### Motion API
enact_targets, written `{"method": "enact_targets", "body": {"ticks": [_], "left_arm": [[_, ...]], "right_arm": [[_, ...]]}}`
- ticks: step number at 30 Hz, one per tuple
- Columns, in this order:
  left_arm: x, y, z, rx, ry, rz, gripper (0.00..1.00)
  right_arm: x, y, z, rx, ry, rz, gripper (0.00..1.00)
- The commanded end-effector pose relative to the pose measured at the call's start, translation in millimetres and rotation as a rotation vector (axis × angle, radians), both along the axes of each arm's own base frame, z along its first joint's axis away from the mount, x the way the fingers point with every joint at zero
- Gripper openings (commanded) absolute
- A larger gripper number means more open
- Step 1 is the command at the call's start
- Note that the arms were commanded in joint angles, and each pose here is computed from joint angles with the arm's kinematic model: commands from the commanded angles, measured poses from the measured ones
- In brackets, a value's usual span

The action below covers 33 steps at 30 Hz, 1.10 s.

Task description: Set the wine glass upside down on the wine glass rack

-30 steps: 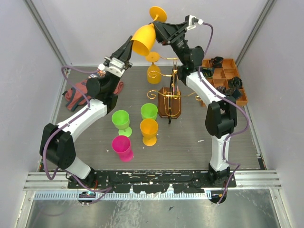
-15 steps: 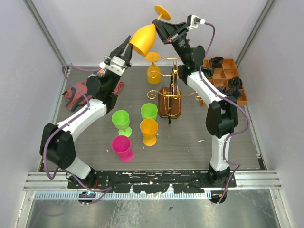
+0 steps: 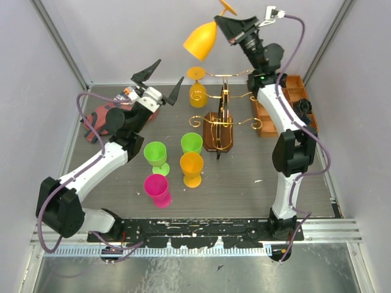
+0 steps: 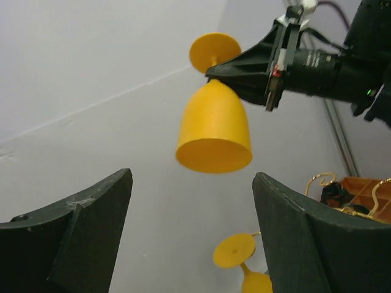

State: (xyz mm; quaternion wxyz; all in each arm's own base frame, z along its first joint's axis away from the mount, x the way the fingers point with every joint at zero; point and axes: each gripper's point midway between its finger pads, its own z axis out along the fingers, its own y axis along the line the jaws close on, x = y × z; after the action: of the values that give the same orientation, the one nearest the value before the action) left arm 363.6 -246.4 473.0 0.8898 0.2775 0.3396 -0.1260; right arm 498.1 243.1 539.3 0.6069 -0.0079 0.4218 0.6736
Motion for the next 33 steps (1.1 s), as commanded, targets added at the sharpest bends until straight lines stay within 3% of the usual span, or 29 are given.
{"method": "enact_targets", "body": {"ticks": [1, 6, 10, 16, 20, 25, 33], "left_arm": [[2, 18, -7, 0.045, 0.089, 0.103, 0.86], [30, 58, -4, 0.0, 0.248, 0.344, 0.87], [39, 57, -7, 0.031, 0.279, 0.372, 0.87], [59, 62, -8, -0.021, 0.335, 0.423, 0.87], [79, 73, -11, -0.089, 0.438, 0.459, 0.85], [100, 99, -20, -0.215, 0.566, 0.455, 0.86], [108, 122, -39, -0.247, 0.65, 0.465, 0.83]], "right_arm": [[-6, -63, 32, -0.156, -0.083, -0.269, 0.01], [1, -134, 13, -0.298, -0.018, -0.522, 0.01], [-2, -195, -15, -0.408, 0.048, -0.717, 0.01], [-22, -244, -61, -0.589, 0.11, -0.894, 0.01], [-28, -264, -99, -0.683, 0.134, -0.949, 0.01], [-33, -277, -137, -0.717, 0.058, -0.974, 0.01], [-26, -265, -181, -0.849, -0.091, -0.928, 0.01]]}}
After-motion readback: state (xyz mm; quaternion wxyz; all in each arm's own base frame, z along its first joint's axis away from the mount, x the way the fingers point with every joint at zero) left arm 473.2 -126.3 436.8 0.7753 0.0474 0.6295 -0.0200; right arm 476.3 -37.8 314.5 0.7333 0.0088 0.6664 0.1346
